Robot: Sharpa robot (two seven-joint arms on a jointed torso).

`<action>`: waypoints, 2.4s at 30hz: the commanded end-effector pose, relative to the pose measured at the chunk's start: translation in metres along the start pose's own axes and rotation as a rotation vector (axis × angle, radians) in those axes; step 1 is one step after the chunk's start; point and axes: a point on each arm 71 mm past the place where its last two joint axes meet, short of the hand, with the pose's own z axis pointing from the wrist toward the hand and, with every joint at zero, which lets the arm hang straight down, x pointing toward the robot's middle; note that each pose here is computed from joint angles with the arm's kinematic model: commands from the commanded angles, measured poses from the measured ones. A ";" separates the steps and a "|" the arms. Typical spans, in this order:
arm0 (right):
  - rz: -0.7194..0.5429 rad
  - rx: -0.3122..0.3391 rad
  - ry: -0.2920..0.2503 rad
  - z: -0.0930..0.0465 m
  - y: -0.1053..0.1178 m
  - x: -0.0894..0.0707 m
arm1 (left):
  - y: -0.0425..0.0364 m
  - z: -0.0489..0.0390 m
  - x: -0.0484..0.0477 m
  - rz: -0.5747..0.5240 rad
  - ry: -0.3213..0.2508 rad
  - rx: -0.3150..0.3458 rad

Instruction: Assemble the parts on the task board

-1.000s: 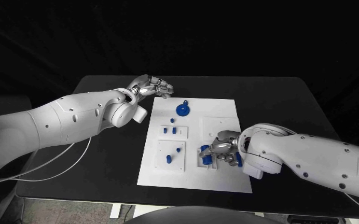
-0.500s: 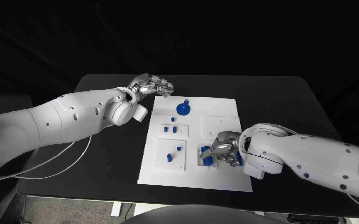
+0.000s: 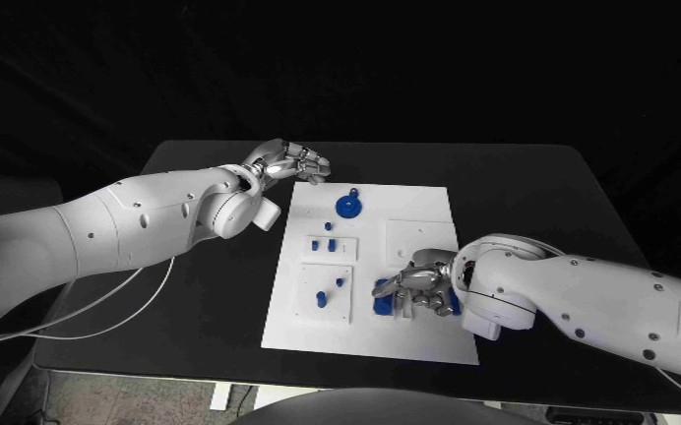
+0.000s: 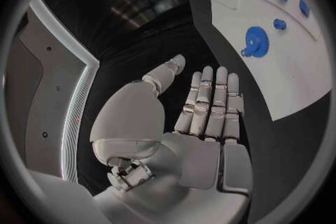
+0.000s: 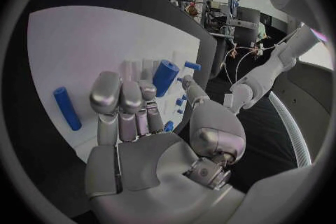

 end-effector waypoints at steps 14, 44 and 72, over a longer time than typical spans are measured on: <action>-0.010 -0.091 0.046 -0.004 -0.002 0.007 | -0.0009 0.0003 0.0013 -0.009 0.012 0.005; -0.065 -0.071 0.015 -0.003 -0.007 0.004 | -0.0005 -0.0006 0.0003 -0.009 0.012 0.002; -0.120 -0.074 0.019 -0.003 -0.005 0.008 | 0.0000 -0.0007 0.0001 -0.009 0.014 -0.001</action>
